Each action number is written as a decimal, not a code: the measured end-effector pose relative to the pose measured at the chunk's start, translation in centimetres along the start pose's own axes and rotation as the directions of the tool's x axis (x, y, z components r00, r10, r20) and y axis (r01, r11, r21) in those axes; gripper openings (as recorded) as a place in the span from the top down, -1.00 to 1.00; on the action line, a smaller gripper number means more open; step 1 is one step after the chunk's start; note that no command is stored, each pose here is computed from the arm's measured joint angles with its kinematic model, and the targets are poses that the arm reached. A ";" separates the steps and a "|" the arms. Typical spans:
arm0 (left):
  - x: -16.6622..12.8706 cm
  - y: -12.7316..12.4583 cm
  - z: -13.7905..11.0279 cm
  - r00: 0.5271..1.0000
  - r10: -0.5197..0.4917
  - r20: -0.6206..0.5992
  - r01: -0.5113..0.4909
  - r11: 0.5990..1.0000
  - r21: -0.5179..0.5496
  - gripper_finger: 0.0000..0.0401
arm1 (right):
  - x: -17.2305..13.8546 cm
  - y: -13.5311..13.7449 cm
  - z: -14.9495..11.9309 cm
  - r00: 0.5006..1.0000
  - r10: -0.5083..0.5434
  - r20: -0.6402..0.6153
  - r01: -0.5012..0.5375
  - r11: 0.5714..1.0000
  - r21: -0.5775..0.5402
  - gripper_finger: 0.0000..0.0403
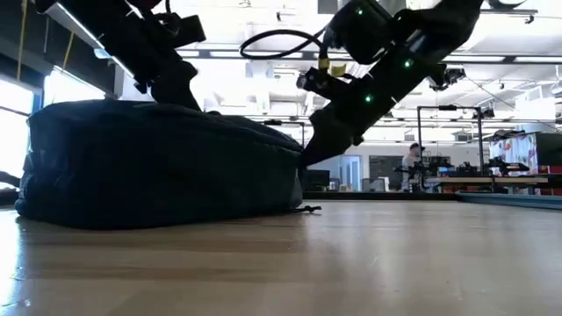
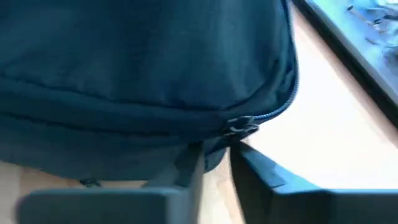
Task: Unpack backpack
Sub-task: Open the backpack
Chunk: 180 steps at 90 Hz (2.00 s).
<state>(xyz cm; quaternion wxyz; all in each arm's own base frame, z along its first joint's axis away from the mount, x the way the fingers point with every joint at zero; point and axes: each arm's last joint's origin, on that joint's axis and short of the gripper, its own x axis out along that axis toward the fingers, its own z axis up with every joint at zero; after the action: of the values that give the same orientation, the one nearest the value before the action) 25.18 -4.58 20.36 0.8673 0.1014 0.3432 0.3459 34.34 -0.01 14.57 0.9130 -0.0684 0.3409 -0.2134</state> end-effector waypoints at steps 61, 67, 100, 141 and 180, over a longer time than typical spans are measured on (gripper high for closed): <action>-0.5 0.6 0.5 0.987 0.148 0.063 -0.152 0.986 0.062 0.73 | -4.7 4.9 -0.4 0.996 0.084 -0.002 -0.082 0.969 -0.232 1.00; -1.0 0.6 1.2 0.988 0.134 0.079 -0.140 0.987 0.074 0.60 | -4.8 4.9 -0.6 0.997 0.079 -0.019 -0.081 0.967 -0.241 1.00; -0.2 -0.2 6.0 0.896 -0.437 0.083 0.402 0.875 0.271 0.05 | -4.6 4.6 -0.8 0.999 0.043 -0.033 -0.050 0.971 -0.234 1.00; 9.1 -1.0 9.7 0.857 -0.513 -0.041 0.490 0.789 0.369 -0.17 | -4.6 4.7 -0.7 0.997 0.071 -0.029 -0.075 0.972 -0.223 1.00; 15.5 -2.1 9.1 0.729 -0.527 -0.437 0.682 0.613 0.399 -0.21 | -4.6 4.8 -0.8 0.993 0.111 -0.042 -0.118 0.968 -0.220 1.00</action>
<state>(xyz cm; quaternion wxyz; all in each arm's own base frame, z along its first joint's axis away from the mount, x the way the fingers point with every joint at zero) 40.48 4.86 18.11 0.8113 0.1663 0.5561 -0.0702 32.36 6.32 15.46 0.9054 -0.1469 0.3792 -0.1219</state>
